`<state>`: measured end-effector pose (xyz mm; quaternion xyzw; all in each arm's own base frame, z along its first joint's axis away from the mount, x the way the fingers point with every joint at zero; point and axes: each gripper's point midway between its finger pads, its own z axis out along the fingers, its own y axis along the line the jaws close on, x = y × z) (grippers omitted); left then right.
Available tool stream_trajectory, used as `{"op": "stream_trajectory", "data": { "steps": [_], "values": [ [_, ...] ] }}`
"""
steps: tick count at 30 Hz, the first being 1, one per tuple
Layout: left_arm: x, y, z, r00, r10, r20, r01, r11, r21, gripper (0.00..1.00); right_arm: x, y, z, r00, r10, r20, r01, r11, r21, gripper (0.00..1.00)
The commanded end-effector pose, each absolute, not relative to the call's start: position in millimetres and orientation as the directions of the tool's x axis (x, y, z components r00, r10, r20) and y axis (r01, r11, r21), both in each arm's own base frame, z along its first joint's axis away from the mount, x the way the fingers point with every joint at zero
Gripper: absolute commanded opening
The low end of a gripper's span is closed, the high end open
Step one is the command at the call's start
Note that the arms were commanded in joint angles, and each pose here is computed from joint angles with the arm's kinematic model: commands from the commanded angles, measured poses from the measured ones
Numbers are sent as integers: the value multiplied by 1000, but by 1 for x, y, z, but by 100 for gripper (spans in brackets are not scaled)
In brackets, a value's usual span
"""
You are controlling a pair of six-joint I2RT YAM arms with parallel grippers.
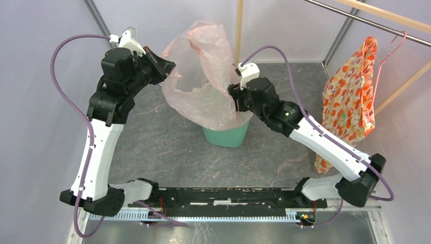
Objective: Put the trash bags into the trash bin
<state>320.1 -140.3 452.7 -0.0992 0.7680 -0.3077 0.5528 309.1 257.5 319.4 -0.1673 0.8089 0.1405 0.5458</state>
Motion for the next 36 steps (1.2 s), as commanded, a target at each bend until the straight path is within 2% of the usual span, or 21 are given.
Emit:
{"op": "stream_trajectory", "data": {
  "steps": [1,7,15,18,21,24,36],
  "values": [
    [320,-144,465,-333,-467,-819,259,790,-555,2,319,270,296,-347,-121,-930,-427,903,42,67],
    [322,-148,462,-342,-472,-812,266,781,-566,2,337,287,283,-306,-172,-937,-457,890,-14,66],
    [324,-151,457,-357,-470,-807,268,777,-570,2,343,279,267,-333,-259,-907,-430,897,-98,61],
    [325,-151,451,-365,-466,-806,264,778,-570,2,339,273,285,-306,-245,-920,-428,898,-97,61],
    [326,-152,449,-368,-465,-805,263,778,-570,2,332,267,315,-264,-213,-941,-434,897,-82,67],
    [327,-151,447,-369,-464,-805,259,781,-568,2,327,259,335,-243,-204,-948,-429,899,-83,69],
    [332,-152,444,-374,-463,-804,249,785,-568,2,303,234,365,-224,-213,-951,-440,893,-97,71]
  ]
}}
